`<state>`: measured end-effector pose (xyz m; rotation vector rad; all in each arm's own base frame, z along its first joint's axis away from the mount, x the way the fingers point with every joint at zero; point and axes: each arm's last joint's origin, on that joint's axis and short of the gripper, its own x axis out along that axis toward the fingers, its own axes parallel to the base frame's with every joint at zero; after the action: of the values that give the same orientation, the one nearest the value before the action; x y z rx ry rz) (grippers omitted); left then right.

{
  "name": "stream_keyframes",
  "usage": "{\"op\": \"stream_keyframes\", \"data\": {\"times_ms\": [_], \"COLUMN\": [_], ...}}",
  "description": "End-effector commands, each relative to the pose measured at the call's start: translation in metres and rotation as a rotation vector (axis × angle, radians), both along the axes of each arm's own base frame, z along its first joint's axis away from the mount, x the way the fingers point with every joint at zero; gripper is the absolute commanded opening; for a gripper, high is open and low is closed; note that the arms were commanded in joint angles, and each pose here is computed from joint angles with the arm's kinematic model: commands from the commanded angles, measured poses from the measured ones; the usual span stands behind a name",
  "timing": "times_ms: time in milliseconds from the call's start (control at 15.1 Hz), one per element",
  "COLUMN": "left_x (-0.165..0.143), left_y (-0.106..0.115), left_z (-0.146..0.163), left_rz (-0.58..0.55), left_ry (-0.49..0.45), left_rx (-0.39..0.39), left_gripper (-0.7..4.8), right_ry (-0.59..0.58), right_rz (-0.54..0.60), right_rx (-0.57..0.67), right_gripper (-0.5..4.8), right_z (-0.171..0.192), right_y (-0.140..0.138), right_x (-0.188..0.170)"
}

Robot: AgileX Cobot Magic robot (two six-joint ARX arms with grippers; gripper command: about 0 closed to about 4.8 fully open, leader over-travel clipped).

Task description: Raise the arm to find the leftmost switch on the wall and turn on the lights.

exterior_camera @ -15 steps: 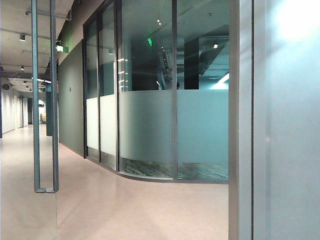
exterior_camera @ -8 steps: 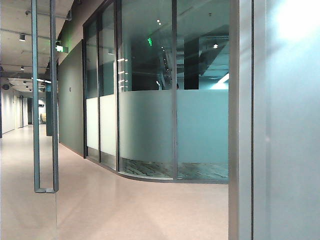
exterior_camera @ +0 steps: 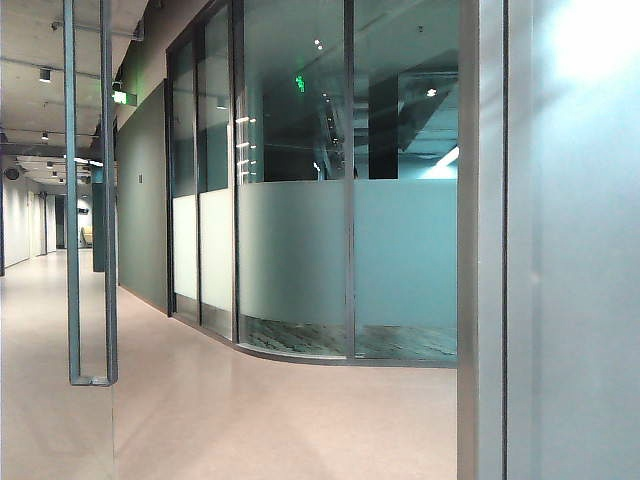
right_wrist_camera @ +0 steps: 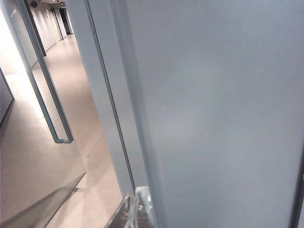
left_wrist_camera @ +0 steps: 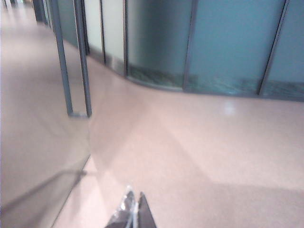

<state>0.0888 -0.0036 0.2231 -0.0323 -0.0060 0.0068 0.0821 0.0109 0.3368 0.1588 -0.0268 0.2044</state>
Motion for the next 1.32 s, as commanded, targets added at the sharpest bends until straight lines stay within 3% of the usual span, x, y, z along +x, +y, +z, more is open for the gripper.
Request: {"op": "stream_keyframes", "data": {"times_ms": [66,397,1324], "left_x": [0.005,0.008,0.008], "left_y": [0.003,0.001,0.001], "left_z": [-0.021,-0.061,-0.061], "left_rz": [0.025,0.016,0.009], "left_ry": [-0.011,0.045,0.043], "left_rx": [-0.052,-0.120,-0.072], "left_gripper": [-0.05,-0.05,-0.05], "right_ry": [-0.018,-0.018,-0.014], "right_rz": [0.003,0.003,0.003], "right_rx": [0.002,0.002,0.002], "right_gripper": [-0.01,-0.01,-0.01], "right_z": [0.002,0.002,0.002], "right_y": [0.000,0.000,0.000], "right_x": [-0.001,-0.001,-0.001]}}
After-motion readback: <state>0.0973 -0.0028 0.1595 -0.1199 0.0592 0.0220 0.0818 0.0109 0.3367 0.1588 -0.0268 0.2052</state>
